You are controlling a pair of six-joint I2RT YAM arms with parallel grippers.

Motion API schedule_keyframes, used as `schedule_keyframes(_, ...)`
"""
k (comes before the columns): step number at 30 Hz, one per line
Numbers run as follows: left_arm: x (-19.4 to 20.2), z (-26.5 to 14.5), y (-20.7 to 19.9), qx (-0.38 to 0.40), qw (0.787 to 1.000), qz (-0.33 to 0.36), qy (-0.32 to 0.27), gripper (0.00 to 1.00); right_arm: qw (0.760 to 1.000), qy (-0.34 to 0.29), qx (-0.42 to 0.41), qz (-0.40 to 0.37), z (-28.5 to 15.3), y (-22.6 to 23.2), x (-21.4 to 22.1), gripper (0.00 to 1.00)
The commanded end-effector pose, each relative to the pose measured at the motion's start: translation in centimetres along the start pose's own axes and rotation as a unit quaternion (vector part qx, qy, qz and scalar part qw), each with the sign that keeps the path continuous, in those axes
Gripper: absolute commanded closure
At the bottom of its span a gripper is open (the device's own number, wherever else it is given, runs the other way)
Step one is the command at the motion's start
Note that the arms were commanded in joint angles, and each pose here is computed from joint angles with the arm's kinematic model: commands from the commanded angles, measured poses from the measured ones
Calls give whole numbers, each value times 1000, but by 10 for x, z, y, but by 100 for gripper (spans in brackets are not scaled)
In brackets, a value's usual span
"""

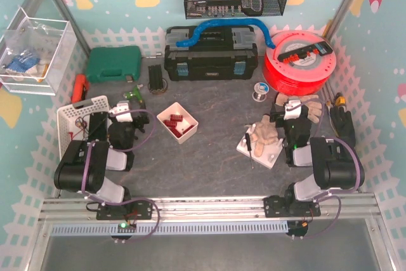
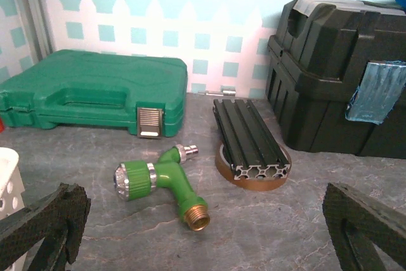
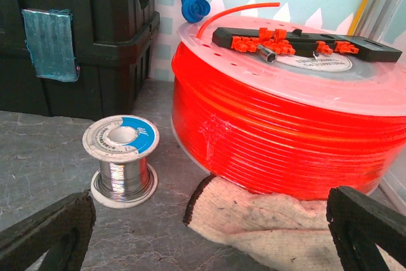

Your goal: Install the large spring

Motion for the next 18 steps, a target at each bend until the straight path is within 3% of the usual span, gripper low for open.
schedule_keyframes(1, -7, 2, 1, -5, 1000, -6, -19, 1, 1000, -4, 2, -3, 0, 0, 0, 1)
schedule_keyframes(13, -8, 2, 1, -8, 1000, -6, -23, 1, 1000, -6, 1, -2, 0, 0, -2, 1)
schedule_keyframes(18, -38, 13, 2, -3, 1000, -9, 11, 1, 998, 5, -58, -18, 2, 10, -37, 1)
Point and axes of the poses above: each gripper's point midway between its finger pads, its own z axis out along the fingers, its own y axis along the line the jaws close on, x = y × z, the point moved 10 cm from there along -z, back along the fingers, and after that the axes turned 10 degrees about z, right-handed, at the moved point
